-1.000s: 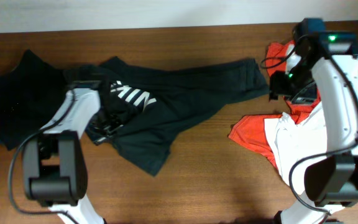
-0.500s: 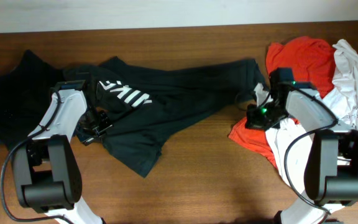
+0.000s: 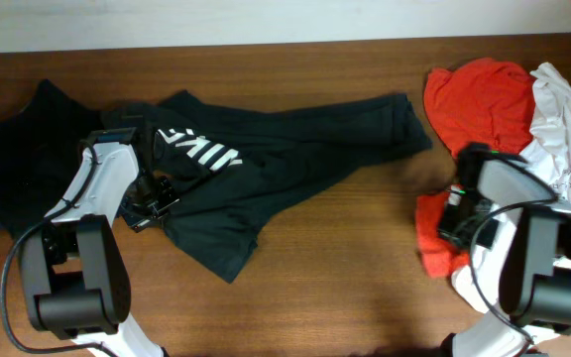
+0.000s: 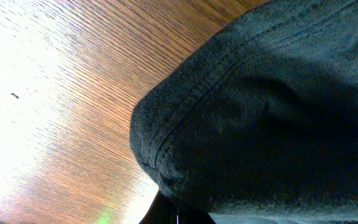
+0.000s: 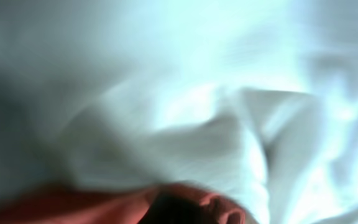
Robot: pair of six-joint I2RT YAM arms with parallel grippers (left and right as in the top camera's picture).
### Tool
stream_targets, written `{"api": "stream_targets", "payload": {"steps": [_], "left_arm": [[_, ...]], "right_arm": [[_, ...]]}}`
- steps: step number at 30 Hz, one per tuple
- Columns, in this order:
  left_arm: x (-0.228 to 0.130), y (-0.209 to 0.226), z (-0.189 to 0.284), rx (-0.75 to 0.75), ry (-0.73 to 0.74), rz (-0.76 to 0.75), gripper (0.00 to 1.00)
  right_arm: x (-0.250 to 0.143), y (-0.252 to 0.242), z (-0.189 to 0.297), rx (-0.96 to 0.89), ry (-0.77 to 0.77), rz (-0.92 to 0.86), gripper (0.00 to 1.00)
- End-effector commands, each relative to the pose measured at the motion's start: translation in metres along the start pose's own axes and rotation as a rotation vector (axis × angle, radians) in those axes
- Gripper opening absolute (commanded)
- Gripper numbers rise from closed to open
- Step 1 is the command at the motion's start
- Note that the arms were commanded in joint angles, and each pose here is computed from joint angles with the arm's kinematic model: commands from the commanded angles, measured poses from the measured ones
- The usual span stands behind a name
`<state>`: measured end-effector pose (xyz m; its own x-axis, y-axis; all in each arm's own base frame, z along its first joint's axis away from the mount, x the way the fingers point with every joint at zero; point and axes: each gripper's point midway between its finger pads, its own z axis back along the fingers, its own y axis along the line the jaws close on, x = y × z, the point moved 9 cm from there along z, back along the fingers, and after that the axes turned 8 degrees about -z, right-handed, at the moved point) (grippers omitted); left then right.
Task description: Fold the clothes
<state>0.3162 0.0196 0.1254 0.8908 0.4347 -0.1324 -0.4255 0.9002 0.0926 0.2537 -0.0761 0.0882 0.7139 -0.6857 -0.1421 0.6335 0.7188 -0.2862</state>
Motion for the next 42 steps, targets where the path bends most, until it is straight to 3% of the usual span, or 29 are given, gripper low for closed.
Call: {"api": "stream_targets", "payload": {"steps": [1,6,11,14,17,19,23,29,34,37,39,40,41,42], "left_arm": [[0.0,0.004,0.004,0.009,-0.015,-0.013,0.0],[-0.001,0.004,0.004,0.011,-0.01,-0.052,0.0],[-0.012,0.022,0.007,0.066,0.077,-0.144,0.0],[-0.017,0.054,0.018,0.177,0.091,-0.085,0.0],[-0.018,0.082,0.032,0.171,0.05,0.024,0.0],[-0.019,0.093,0.041,0.134,0.011,0.095,0.0],[-0.019,0.093,0.053,0.034,-0.056,0.124,0.0],[-0.018,0.089,0.053,0.032,-0.064,0.111,0.0],[-0.017,0.089,0.053,0.032,-0.067,0.111,0.0],[-0.017,0.088,0.053,0.031,-0.071,0.111,0.0],[-0.016,0.088,0.053,0.029,-0.078,0.112,0.0],[-0.015,0.088,0.053,0.029,-0.08,0.112,0.0],[-0.015,0.088,0.053,0.029,-0.081,0.112,0.0],[-0.015,0.088,0.053,0.029,-0.081,0.112,0.0]], "right_arm": [[0.015,-0.048,-0.01,-0.082,0.022,-0.265,0.04],[0.021,-0.077,-0.011,0.059,0.146,-0.386,0.04],[0.018,-0.044,0.045,0.436,0.047,-0.034,0.04],[0.013,-0.026,0.094,0.578,-0.083,0.103,0.07],[0.011,0.0,0.132,0.664,-0.22,0.216,0.11],[0.008,0.025,0.142,0.703,-0.294,0.322,0.13],[-0.004,0.079,0.143,0.698,-0.36,0.484,0.44],[-0.01,0.13,0.1,0.578,-0.258,0.519,0.46],[-0.002,0.152,0.064,0.554,-0.183,0.497,0.45],[-0.004,0.161,0.061,0.619,-0.145,0.52,0.23],[-0.007,0.165,0.063,0.646,-0.141,0.534,0.21],[-0.007,0.165,0.063,0.646,-0.14,0.534,0.17],[-0.007,0.165,0.063,0.645,-0.139,0.534,0.05],[-0.007,0.165,0.063,0.645,-0.139,0.534,0.04]]}}
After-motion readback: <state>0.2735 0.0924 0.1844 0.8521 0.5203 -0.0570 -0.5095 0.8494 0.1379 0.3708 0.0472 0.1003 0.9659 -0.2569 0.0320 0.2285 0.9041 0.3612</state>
